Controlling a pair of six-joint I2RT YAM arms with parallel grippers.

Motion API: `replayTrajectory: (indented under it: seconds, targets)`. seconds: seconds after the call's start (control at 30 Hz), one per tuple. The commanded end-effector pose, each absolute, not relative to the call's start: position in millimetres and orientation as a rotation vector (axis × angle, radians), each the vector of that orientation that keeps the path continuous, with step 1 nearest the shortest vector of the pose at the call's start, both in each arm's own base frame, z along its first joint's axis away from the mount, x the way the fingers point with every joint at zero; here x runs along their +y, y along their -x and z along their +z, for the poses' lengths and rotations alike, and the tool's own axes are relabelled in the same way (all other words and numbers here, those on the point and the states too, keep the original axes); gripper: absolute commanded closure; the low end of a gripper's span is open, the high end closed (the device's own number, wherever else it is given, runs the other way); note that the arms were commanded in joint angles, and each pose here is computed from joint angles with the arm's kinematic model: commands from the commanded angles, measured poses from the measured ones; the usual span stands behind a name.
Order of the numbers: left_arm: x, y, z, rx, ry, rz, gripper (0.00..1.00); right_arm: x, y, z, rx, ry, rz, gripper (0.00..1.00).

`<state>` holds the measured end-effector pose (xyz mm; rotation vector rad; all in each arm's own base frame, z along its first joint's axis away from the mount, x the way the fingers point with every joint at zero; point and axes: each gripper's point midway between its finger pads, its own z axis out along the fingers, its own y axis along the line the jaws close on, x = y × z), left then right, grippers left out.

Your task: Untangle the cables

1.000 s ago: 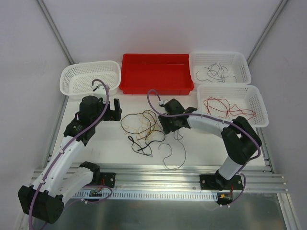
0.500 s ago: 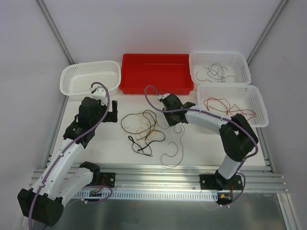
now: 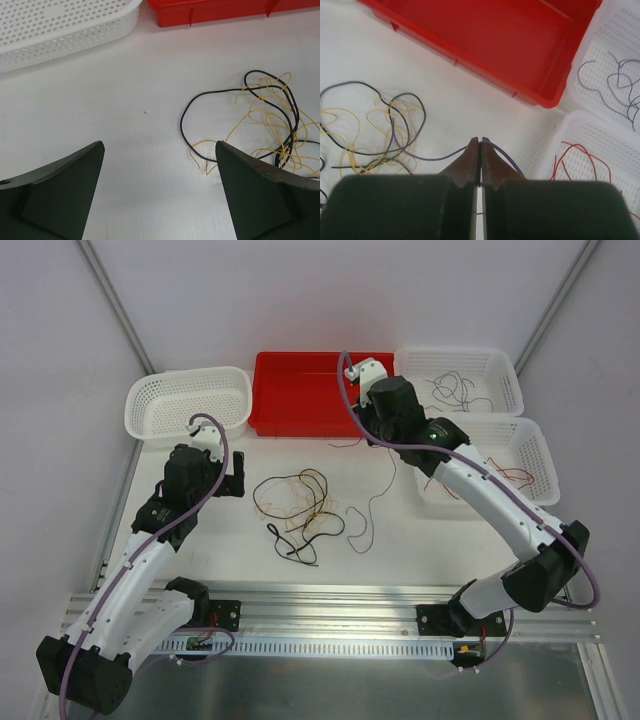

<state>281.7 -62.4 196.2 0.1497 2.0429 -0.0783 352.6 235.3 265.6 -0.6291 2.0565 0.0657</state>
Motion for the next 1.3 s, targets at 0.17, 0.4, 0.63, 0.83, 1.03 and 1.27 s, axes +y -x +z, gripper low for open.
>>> replayTrajectory:
  seconds: [0.17, 0.4, 0.63, 0.83, 1.03, 1.27]
  targets:
    - [-58, -281, 198, 2.025, -0.152, -0.052, 0.06, 233, -326, 331, 1.890, 0.616, 0.225, 0.99]
    - [-61, -281, 195, 2.033, -0.156, -0.066, 0.05, 227, -298, 239, 2.058, 0.626, 0.286, 0.99]
    - [-64, -281, 191, 2.050, -0.166, -0.084, 0.05, 214, -286, 146, 2.241, 0.636, 0.228, 0.98]
    - [-64, -281, 187, 2.060, -0.168, -0.079, 0.06, 216, -297, 96, 2.354, 0.637, 0.194, 0.92]
    - [-66, -282, 184, 2.072, -0.179, -0.087, 0.06, 222, -311, 76, 2.395, 0.632, 0.187, 0.77]
    - [-69, -282, 180, 2.086, -0.189, -0.097, 0.05, 222, -322, 63, 2.429, 0.615, 0.167, 0.49]
